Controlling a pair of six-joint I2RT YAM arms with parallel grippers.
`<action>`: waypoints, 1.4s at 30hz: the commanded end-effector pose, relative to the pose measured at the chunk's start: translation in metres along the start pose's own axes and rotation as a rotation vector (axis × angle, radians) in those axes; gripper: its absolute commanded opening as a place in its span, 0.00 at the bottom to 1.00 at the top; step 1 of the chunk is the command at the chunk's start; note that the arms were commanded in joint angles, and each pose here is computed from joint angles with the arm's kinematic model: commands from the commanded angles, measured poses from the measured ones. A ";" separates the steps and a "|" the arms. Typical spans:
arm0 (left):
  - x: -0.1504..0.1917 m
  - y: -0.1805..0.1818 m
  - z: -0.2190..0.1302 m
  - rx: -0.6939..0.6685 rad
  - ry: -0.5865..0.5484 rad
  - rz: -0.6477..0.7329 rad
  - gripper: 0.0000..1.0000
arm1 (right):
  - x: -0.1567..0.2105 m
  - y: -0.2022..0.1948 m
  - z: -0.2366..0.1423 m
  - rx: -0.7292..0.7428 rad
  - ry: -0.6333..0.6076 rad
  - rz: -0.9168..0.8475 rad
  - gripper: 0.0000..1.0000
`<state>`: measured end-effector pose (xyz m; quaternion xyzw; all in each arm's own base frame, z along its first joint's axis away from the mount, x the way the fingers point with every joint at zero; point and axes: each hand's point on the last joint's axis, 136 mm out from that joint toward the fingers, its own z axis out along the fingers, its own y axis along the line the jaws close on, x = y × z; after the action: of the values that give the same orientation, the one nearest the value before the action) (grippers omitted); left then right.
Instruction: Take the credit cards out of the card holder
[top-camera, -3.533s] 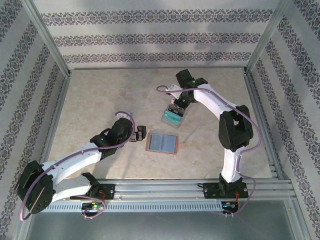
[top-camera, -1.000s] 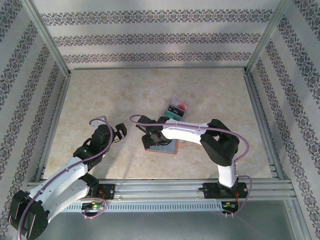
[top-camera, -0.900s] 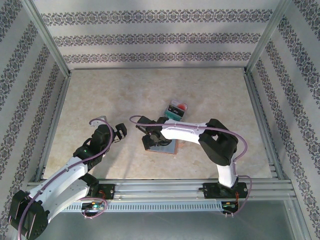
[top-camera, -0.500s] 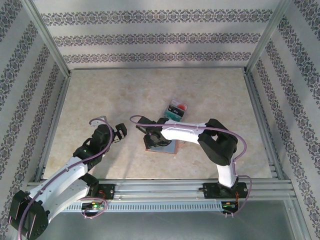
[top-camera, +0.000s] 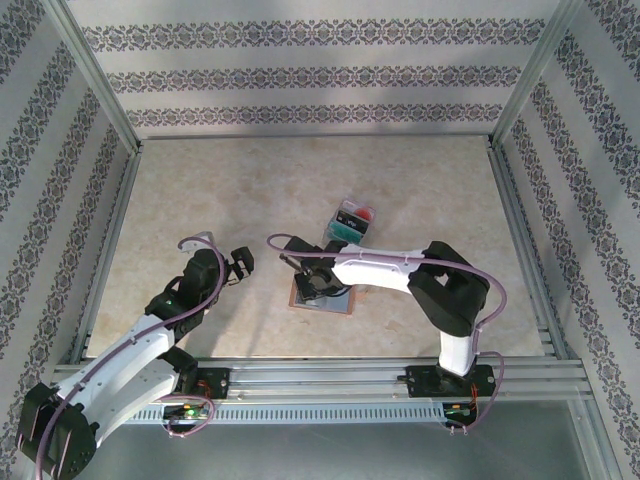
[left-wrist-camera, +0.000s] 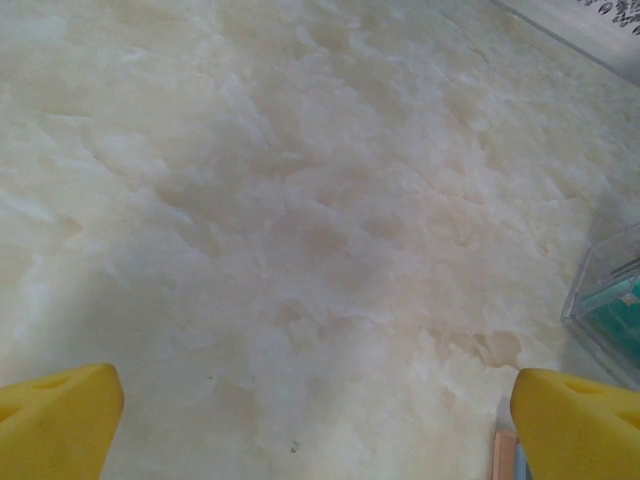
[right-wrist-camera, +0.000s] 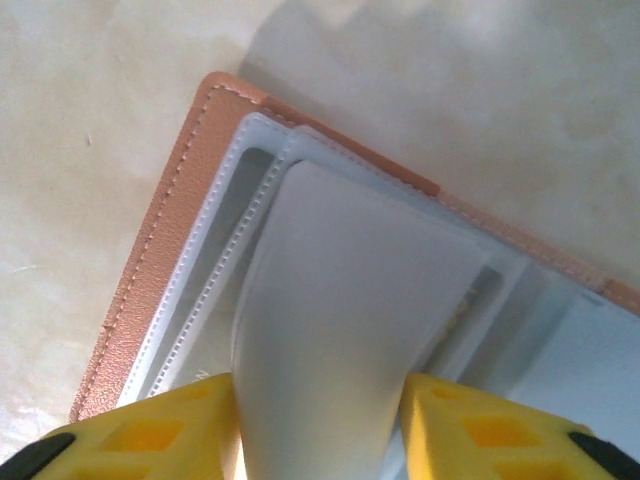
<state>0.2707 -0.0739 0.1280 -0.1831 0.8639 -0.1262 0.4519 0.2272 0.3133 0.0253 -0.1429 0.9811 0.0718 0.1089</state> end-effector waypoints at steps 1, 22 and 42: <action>-0.002 0.003 -0.004 -0.002 0.001 0.023 0.99 | 0.010 -0.002 -0.006 -0.018 0.016 -0.029 0.39; -0.002 -0.022 -0.002 0.103 0.006 0.033 0.99 | 0.016 -0.042 -0.026 0.116 -0.054 -0.095 0.44; 0.042 -0.085 0.010 0.174 0.128 0.329 0.87 | 0.021 -0.100 -0.042 0.127 -0.114 0.121 0.43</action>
<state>0.2693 -0.1550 0.1144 -0.0175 0.9009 -0.1381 0.4110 0.2264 0.2123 0.0456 -0.0918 0.9827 0.0185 0.1599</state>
